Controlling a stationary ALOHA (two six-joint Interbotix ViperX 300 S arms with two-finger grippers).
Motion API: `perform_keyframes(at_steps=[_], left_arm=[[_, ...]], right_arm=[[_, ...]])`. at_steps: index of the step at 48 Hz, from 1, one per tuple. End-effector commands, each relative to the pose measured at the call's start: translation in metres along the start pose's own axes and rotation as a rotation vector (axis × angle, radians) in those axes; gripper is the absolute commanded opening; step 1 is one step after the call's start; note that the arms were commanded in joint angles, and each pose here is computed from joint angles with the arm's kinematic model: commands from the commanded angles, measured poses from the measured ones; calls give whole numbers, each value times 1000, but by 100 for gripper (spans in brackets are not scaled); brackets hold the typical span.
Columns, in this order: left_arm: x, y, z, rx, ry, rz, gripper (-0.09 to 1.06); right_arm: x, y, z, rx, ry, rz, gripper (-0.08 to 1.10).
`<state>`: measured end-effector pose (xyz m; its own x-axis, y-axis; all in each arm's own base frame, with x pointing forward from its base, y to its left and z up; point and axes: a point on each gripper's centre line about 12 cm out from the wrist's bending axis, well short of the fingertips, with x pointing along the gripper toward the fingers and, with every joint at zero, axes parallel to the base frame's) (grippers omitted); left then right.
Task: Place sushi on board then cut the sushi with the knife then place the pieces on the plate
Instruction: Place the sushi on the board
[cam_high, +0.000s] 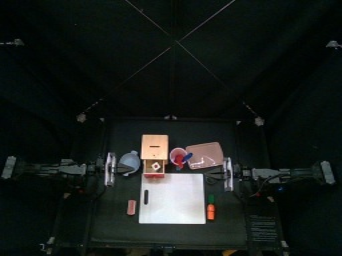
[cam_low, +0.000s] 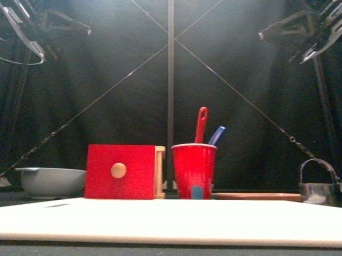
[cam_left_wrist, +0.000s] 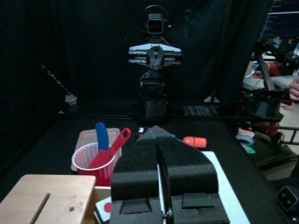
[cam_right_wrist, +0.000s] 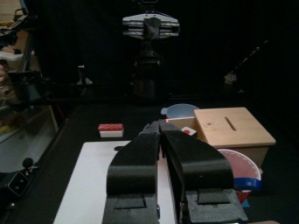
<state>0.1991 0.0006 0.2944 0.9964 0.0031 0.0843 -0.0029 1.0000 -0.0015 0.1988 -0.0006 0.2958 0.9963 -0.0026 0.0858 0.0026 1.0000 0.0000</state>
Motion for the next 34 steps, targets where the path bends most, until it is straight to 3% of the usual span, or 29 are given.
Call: perform_keyframes(at_steps=[1,11,19,34], left_arm=[[7,0,6,18,-25,-4,2],[8,-2,15,47,-84,-14,3],[8,0,11,67,-72,-7,3],[7,5,2,67,-46,13,3]], right_arm=[[8,-4,1,3,14,-18,4],[39,-7,13,22,46,-30,5],[73,-11,26,122,156,-58,9],[120,-18,40,294,424,-77,32]])
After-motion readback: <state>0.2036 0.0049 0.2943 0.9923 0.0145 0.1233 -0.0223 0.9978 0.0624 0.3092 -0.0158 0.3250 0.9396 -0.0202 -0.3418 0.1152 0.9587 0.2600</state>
